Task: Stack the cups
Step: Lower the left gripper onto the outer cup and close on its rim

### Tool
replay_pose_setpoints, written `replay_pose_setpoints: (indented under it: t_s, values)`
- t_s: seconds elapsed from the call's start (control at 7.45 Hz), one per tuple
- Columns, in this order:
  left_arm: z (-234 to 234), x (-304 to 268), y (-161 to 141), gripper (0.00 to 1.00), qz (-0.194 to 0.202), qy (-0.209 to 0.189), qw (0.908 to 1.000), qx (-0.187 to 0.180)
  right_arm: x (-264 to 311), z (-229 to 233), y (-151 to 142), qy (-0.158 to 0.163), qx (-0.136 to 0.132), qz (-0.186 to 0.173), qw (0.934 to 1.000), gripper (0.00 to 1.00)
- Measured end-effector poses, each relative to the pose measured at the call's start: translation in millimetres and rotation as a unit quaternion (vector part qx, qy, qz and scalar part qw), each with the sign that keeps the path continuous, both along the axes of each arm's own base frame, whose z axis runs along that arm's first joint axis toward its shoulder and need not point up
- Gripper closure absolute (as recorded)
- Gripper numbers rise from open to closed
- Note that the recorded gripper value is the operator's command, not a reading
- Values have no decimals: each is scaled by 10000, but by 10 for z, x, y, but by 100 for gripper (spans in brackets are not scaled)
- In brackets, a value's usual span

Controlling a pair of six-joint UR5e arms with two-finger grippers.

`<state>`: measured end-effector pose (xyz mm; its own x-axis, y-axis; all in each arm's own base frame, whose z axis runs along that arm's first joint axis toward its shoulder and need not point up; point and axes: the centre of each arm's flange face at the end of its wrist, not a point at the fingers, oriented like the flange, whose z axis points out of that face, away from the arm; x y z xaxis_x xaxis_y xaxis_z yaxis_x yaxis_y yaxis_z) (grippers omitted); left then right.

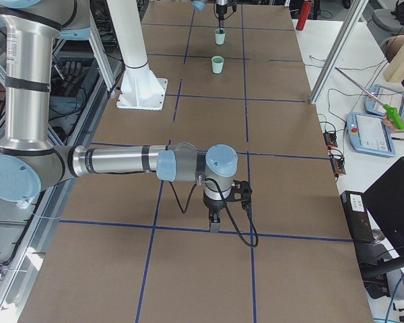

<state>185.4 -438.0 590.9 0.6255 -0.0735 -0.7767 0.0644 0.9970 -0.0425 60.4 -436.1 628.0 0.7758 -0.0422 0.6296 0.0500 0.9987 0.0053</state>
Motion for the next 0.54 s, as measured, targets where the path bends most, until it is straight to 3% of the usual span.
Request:
replay_pose_setpoints:
  t_s: [0.13,0.27,0.4,0.54]
  values:
    - [18,47,20,50,55,-12,10000,-11,0,0,0,0,-2,0,10000,0]
    - [40,71,28,82,87,-24,10000,-19,0,0,0,0,-1,0,10000,0]
    - [54,79,31,100,109,-32,9999,-13,0,1,0,0,-4,0,10000,0]
    - [64,80,33,100,119,-38,9999,-10,0,1,1,0,-4,0,10000,0]
